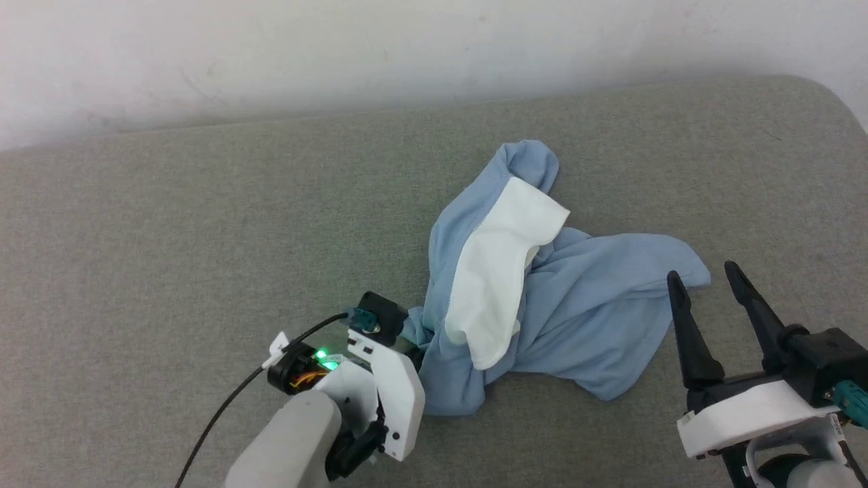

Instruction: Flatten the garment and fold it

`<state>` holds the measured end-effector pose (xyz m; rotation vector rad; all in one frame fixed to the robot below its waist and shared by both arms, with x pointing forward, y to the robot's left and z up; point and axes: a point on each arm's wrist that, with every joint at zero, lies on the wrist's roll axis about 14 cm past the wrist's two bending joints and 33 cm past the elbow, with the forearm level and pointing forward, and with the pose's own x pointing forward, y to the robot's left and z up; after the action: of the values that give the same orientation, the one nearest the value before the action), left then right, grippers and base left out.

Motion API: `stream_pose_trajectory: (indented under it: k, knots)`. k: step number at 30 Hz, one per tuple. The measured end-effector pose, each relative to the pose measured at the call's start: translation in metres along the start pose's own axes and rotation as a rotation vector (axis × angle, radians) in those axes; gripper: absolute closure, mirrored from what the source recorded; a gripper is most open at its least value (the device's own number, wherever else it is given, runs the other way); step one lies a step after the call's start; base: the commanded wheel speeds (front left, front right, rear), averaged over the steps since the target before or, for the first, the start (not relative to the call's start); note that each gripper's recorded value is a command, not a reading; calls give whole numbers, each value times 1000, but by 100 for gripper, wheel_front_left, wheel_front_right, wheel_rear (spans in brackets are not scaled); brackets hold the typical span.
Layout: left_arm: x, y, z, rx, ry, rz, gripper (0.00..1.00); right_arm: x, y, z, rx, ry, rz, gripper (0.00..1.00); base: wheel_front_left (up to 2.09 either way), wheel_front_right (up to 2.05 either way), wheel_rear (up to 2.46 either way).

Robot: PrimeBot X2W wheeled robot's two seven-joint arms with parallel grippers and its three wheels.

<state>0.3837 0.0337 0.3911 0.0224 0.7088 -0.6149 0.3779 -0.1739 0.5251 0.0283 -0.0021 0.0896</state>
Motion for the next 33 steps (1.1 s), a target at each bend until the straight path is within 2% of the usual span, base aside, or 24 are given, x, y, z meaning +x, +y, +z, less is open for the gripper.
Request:
stream_pose_trajectory:
  k: [2,4,8,10,13,17,20,23,24,25,28,33]
  knots:
    - [-3,10,10,10,-61,39,100,-1,-1,0,2,1,-3,0,0,0,0]
    - [-15,33,35,4,-174,130,100,-2,-3,2,2,-5,-9,0,0,0,0]
    - [-66,85,90,11,-416,340,100,-7,-5,6,1,-18,-16,0,0,0,0]
    - [-97,106,97,-9,-488,442,100,-9,-5,7,7,-21,-17,0,0,0,0]
    - [-135,131,76,-95,-516,591,100,-9,-4,7,9,-23,-15,0,0,0,0]
    - [-167,149,6,-295,-423,743,100,-8,-3,7,16,-28,-8,0,0,0,0]
    - [-178,150,-48,-431,-330,804,100,-6,-2,7,17,-26,-6,0,0,0,0]
    - [-181,146,-74,-490,-284,813,98,-4,1,6,18,-27,5,0,0,0,0]
    - [-181,144,-76,-499,-285,808,60,-4,3,6,18,-26,9,0,0,0,0]
    - [-180,143,-78,-497,-284,803,0,-3,3,6,19,-25,12,0,0,0,0]
    - [-184,145,-63,-456,-371,797,0,-1,4,6,18,-26,16,0,0,0,0]
    - [-199,138,7,-260,-651,749,0,2,5,-1,41,0,20,0,0,0,0]
